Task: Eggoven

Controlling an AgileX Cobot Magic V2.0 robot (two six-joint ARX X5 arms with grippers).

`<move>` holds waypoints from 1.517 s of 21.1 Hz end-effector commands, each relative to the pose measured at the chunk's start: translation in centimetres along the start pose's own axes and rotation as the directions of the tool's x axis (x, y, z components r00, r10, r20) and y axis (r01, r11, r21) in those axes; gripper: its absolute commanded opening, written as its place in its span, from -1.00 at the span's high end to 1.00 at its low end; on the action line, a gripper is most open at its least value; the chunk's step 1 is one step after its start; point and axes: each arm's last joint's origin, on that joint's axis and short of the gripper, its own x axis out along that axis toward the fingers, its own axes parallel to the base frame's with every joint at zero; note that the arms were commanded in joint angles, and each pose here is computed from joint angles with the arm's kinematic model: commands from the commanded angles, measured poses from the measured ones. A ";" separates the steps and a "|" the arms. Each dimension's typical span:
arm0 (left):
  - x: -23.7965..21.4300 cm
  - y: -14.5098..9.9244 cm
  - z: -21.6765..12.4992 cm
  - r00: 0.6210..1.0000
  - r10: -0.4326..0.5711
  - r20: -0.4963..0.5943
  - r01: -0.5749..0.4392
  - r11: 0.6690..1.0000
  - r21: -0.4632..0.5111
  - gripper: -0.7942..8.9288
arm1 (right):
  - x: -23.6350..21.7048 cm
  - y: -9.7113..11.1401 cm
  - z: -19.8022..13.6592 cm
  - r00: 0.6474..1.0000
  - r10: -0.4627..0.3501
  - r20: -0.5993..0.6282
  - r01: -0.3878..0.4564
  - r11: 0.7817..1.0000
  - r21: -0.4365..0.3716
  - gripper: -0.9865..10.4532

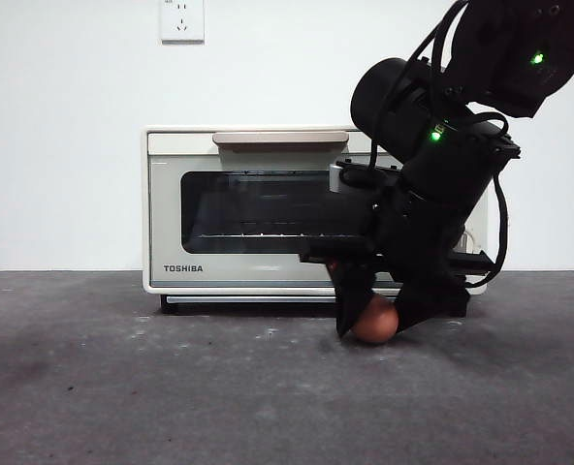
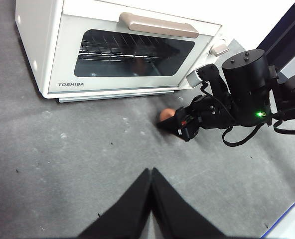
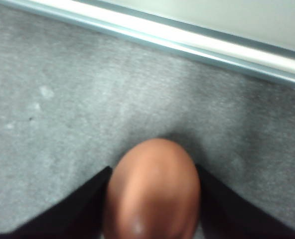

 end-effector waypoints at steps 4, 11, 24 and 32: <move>-0.2 -0.3 0.6 1.000 -0.008 0.021 0.008 1.000 0.026 0.82 | 0.7 0.3 -0.2 1.000 0.012 -0.017 -0.012 1.000 0.016 0.82; 0.3 0.1 1.1 0.999 -0.010 0.030 0.009 1.000 0.021 0.82 | -4.3 1.2 1.6 0.995 0.076 0.064 -0.076 0.997 0.002 0.82; 10.7 -0.1 9.0 0.991 -0.087 0.106 0.070 0.986 0.152 0.82 | -22.0 0.0 1.7 0.918 0.192 0.347 -0.170 0.981 -0.092 0.82; 18.2 -0.2 11.7 0.996 -0.074 0.044 0.064 0.976 0.210 0.82 | -25.2 -0.7 0.5 0.897 0.203 0.393 -0.177 0.979 -0.103 0.82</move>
